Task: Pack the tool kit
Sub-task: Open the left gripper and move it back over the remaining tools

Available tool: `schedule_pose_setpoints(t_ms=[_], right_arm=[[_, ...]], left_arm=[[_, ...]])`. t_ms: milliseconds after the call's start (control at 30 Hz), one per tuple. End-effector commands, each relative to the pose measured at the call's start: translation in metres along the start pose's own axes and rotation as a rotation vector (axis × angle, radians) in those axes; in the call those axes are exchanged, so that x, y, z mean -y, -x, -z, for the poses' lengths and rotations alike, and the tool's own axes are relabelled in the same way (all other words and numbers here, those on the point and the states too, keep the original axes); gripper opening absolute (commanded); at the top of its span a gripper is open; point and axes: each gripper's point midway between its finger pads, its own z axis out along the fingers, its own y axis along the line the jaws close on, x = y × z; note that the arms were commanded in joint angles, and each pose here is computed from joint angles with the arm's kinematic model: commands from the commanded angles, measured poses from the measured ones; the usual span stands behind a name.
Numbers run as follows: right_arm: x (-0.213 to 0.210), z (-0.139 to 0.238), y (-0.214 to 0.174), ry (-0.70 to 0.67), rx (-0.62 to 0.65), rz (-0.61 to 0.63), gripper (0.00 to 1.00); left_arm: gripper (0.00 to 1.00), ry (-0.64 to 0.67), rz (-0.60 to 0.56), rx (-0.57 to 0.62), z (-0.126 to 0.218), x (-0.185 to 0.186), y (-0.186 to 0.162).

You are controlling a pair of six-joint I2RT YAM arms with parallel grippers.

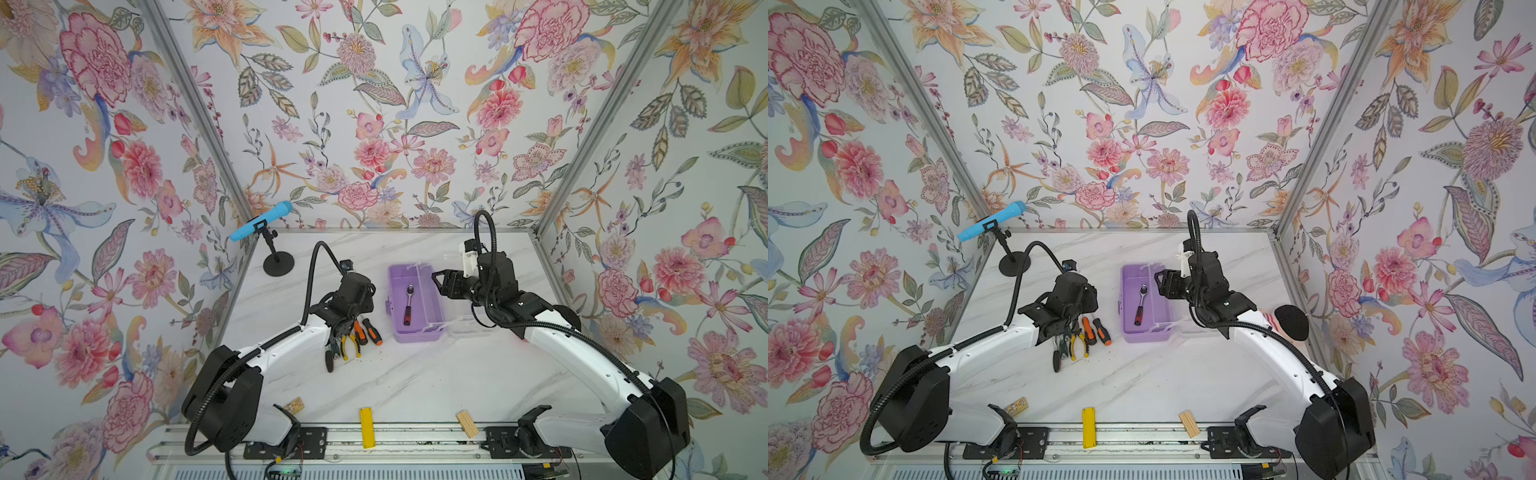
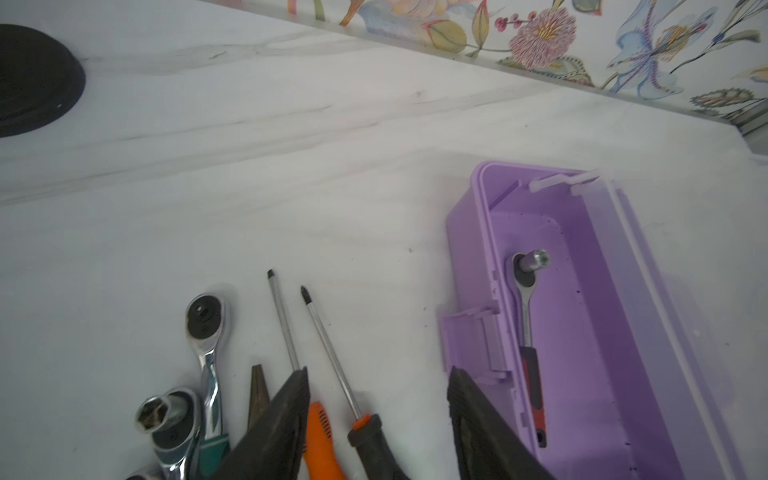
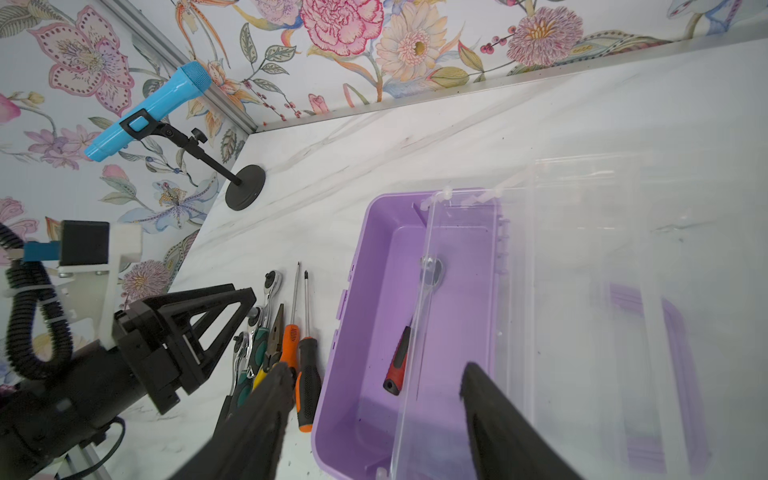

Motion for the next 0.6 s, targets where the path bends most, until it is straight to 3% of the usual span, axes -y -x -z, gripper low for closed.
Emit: schedule_pose_setpoints(t_ms=[0,333,567], right_arm=[[-0.009,-0.003,-0.004,-0.009,-0.020,0.027,0.66],[-0.015,-0.021,-0.033,0.009,-0.109,0.014,0.66],[-0.014,-0.020,-0.026,0.009,-0.095,0.019,0.64]], left_arm=[[0.57,0.091,0.020,-0.038,0.009,-0.032,-0.024],[0.65,0.229,0.108,-0.137,0.037,-0.101,-0.083],[0.64,0.234,0.161,-0.170,0.031,-0.114,-0.103]])
